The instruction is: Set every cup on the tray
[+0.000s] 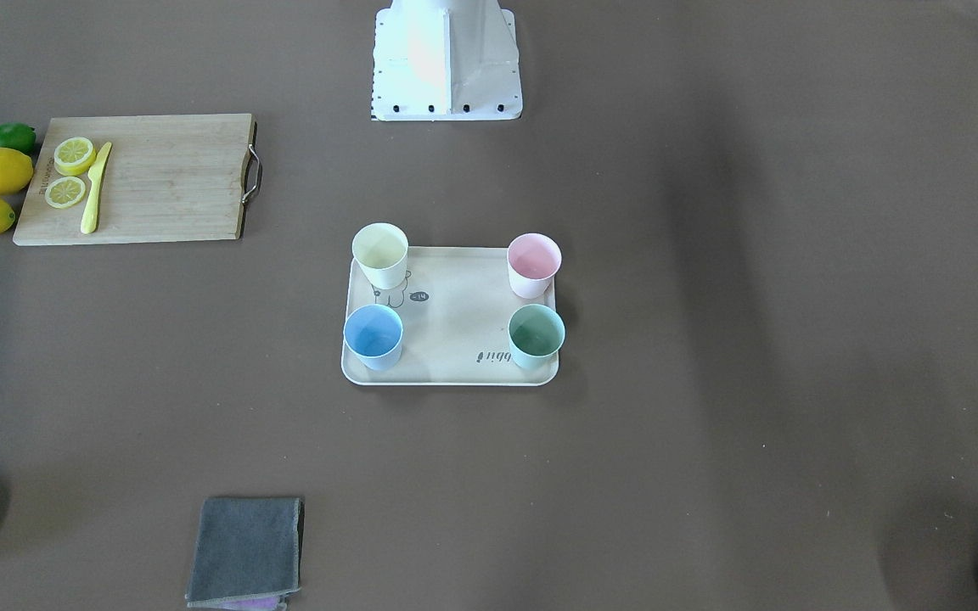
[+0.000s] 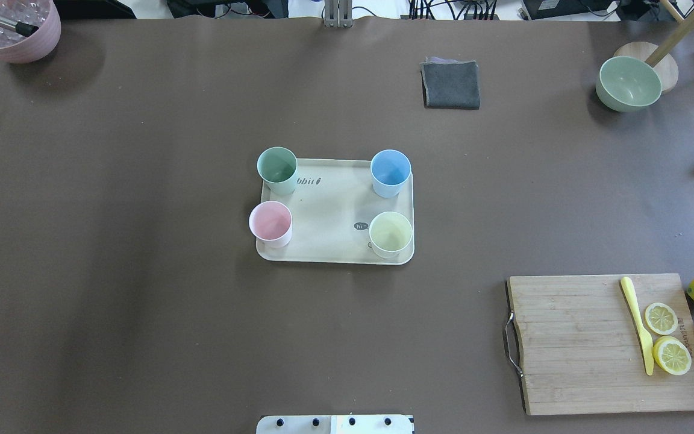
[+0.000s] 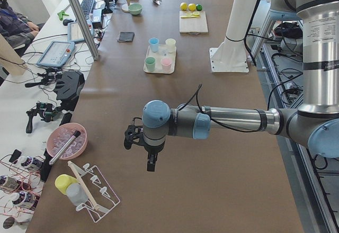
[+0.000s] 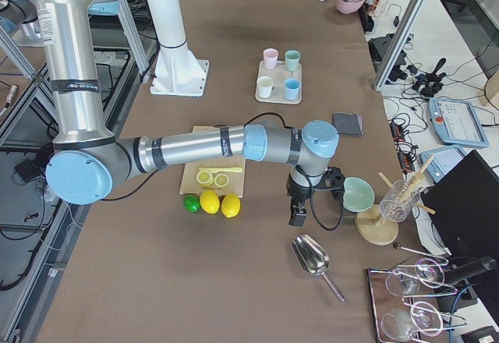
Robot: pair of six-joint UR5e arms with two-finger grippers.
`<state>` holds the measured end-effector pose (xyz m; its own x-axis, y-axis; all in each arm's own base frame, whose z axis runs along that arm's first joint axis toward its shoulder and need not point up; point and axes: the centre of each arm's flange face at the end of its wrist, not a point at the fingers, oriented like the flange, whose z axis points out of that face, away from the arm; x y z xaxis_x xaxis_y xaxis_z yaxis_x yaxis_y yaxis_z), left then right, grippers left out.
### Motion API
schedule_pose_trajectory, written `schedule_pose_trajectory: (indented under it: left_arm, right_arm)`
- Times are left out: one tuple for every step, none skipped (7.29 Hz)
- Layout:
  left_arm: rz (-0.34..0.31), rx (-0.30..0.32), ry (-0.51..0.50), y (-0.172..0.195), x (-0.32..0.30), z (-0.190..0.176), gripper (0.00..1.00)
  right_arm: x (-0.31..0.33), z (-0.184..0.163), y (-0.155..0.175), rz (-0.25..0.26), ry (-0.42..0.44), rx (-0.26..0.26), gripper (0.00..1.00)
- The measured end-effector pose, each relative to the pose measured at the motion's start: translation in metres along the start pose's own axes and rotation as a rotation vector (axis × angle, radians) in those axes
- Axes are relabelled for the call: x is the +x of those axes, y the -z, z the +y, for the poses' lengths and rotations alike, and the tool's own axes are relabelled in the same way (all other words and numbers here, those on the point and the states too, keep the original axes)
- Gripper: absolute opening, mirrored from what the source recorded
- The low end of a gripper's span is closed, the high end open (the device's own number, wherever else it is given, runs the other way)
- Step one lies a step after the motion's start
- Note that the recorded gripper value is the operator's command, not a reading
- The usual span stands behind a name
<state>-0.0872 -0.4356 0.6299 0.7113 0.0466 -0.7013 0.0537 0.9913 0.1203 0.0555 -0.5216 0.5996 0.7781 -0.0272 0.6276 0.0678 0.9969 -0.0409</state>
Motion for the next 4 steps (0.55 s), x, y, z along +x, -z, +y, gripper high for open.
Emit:
schedule_pose_trajectory:
  left_arm:
    - [0.046,-0.002,0.006,-0.0035,-0.0003,0.0084,0.98]
    - [0.068,-0.005,0.012,-0.0055,-0.0012,0.0137,0.98]
    - [0.075,-0.007,0.018,-0.0058,-0.0010,0.0129,0.98]
    - [0.074,-0.012,0.024,-0.0065,-0.0017,0.0112,0.98]
  right_arm:
    - [0.0046,0.0051,-0.0061,-0.003,-0.007,-0.008,1.00]
    - [0.0069,0.0080,-0.0095,-0.007,-0.012,-0.013,1.00]
    - [0.0104,0.0115,-0.0093,-0.013,-0.018,-0.011,1.00]
    - [0.0131,0.0149,-0.0033,-0.018,-0.018,0.006,1.00]
